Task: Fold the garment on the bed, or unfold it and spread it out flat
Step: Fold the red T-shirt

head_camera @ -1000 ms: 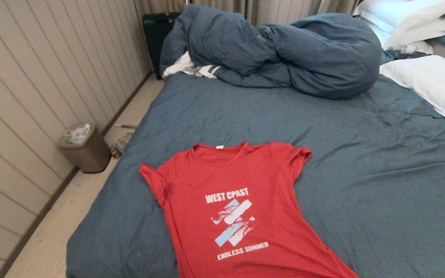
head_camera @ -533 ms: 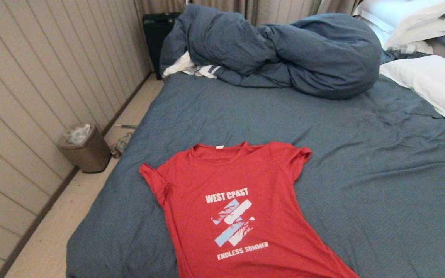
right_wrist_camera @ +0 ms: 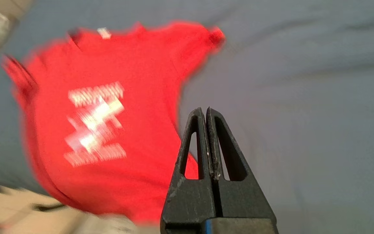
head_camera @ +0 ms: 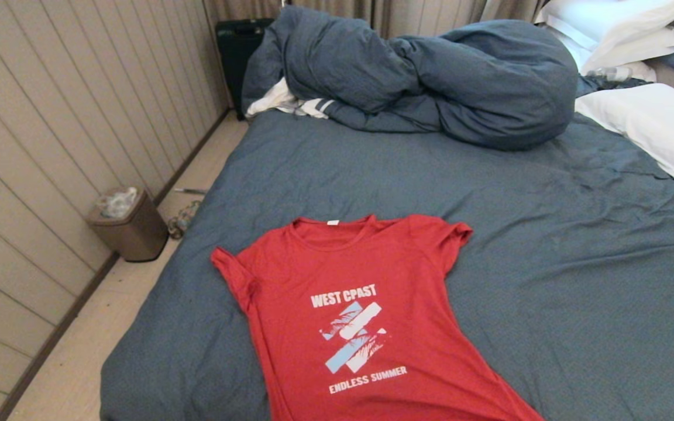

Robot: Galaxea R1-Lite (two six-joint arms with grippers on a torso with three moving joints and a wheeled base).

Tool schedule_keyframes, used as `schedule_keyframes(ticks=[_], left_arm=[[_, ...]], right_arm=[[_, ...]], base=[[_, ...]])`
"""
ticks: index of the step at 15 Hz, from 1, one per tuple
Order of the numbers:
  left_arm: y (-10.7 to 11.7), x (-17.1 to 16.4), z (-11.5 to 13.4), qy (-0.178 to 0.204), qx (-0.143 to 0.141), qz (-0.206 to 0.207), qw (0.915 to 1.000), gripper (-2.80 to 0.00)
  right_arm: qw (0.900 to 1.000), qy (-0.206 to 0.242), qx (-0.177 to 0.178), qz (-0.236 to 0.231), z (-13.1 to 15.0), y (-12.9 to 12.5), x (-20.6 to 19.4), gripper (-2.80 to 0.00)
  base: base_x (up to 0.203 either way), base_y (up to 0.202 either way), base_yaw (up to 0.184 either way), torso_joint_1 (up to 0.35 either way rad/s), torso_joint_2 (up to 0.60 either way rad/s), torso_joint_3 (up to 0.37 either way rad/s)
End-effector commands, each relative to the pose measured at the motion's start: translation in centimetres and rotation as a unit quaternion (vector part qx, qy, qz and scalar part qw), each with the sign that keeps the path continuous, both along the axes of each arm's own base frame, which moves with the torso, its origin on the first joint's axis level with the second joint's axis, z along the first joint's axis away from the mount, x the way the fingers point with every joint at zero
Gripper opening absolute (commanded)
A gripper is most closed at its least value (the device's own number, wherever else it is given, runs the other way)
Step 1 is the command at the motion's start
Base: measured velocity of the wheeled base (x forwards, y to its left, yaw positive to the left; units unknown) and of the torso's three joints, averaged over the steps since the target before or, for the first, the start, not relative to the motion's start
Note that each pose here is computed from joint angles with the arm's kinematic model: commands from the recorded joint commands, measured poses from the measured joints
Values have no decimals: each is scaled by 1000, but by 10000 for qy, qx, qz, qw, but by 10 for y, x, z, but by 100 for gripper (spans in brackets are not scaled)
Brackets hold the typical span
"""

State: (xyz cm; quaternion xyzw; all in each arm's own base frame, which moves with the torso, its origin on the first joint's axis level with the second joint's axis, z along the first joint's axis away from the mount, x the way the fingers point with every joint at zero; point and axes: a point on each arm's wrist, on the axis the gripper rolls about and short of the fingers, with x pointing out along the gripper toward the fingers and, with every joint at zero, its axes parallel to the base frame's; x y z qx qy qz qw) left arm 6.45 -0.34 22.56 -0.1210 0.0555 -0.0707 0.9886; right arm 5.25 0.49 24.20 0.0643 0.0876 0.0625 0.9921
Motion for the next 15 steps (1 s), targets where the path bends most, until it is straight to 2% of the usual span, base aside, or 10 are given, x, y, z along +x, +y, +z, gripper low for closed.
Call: schedule_keyframes(ticks=[1, 4, 8, 9, 10, 11, 13, 15], left_arm=[[-1, 85, -3, 1216, -129, -147, 9924, -280], [-11, 170, -19, 1999, -327, -449, 9782, -280], [-29, 254, -49, 2539, -665, -591, 9631, -280], [-34, 267, -54, 2591, -720, -620, 9612, -280], [-40, 278, -69, 2784, -729, -661, 9554, -280], [-50, 289, -73, 2807, -697, -727, 9545, -280], [-71, 303, -79, 2768, -487, -420, 9588, -280], [-84, 308, -94, 2925, -437, -240, 9550, -280]], right_arm=[[9963, 849, 97, 68, 17, 7, 80, -280], [9908, 1299, 367, 21, 29, 16, 174, -280], [9830, 1752, 521, -143, 5, 20, 277, -280], [9844, 1655, 555, -198, 8, 17, 294, -280], [9870, 1484, 577, -235, 17, 14, 310, -280], [9870, 1482, 561, -252, 17, 13, 324, -280], [9865, 1567, 453, -135, 13, 19, 333, -280], [9874, 1505, 469, -122, 17, 20, 333, -280]], base=[[0, 0, 0, 0, 0, 0], [0, 0, 0, 0, 0, 0], [0, 0, 0, 0, 0, 0], [0, 0, 0, 0, 0, 0], [0, 0, 0, 0, 0, 0], [0, 0, 0, 0, 0, 0], [0, 0, 0, 0, 0, 0], [0, 0, 0, 0, 0, 0]])
